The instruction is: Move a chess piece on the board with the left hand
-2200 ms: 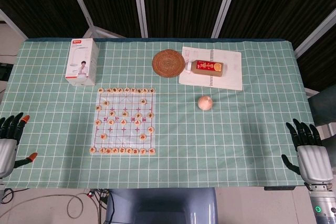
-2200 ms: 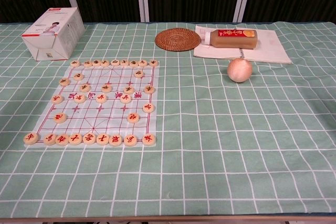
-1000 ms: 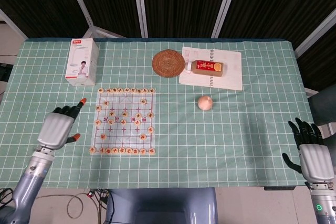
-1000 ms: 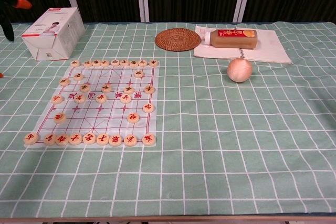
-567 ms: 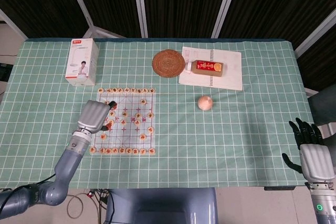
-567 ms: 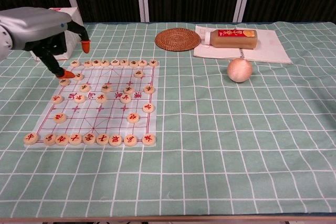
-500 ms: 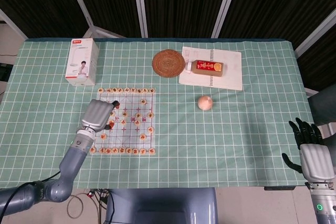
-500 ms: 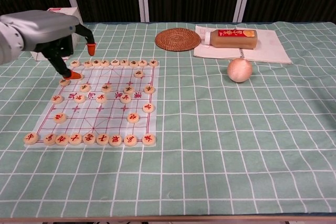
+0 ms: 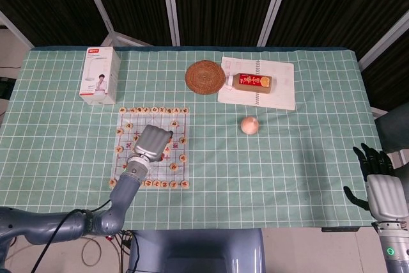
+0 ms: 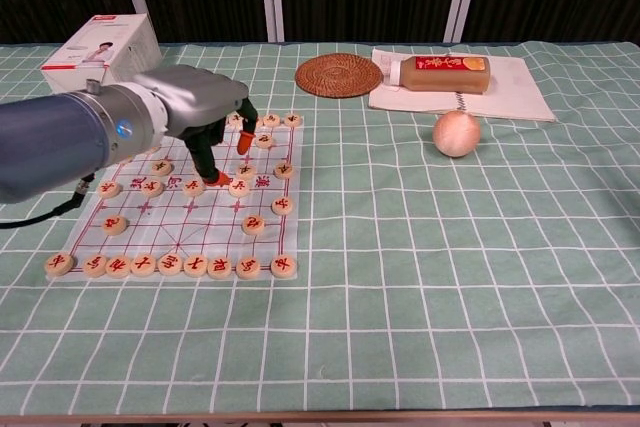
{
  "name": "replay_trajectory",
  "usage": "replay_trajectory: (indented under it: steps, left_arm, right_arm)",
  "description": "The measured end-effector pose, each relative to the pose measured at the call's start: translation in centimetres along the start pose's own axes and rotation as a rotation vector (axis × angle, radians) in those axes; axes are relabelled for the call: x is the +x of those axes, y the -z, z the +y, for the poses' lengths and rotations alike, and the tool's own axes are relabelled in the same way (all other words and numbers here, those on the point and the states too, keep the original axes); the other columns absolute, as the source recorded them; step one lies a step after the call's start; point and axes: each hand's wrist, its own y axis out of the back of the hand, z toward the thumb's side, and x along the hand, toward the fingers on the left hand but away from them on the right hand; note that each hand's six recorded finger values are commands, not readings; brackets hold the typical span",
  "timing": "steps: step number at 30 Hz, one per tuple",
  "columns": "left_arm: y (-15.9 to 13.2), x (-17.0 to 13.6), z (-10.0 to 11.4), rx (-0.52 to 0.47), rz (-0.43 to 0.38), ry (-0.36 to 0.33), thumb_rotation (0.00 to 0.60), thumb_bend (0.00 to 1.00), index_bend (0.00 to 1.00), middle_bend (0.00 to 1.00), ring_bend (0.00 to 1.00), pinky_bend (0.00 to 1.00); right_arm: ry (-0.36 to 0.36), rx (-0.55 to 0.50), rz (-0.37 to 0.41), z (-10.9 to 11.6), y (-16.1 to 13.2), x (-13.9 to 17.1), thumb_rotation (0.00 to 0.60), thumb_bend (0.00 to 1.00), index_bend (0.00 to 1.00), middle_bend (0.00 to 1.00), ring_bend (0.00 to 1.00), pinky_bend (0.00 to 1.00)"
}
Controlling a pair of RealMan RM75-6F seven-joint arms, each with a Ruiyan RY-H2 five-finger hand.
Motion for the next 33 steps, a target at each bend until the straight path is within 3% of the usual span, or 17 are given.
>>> replay_trajectory:
  steps: [11, 33]
  left_arm:
    - [-2.9, 1.1, -0.7, 0.018, -0.028, 0.015, 0.600, 0.19, 0.46, 1.00, 1.00, 1.00]
    - [-5.3, 1.5, -1.7, 0.001, -0.045, 0.044, 0.600, 0.21, 0.47, 1.00, 1.00, 1.00]
  right_arm:
    - [-0.004, -0.020, -0.010, 0.1, 0.2, -0.1, 0.600, 0.34, 0.00, 0.00, 0.00, 0.00]
    - [-0.016, -0.042, -0.023, 0.1, 0.2, 0.0, 0.600, 0.34, 0.00, 0.00, 0.00, 0.00]
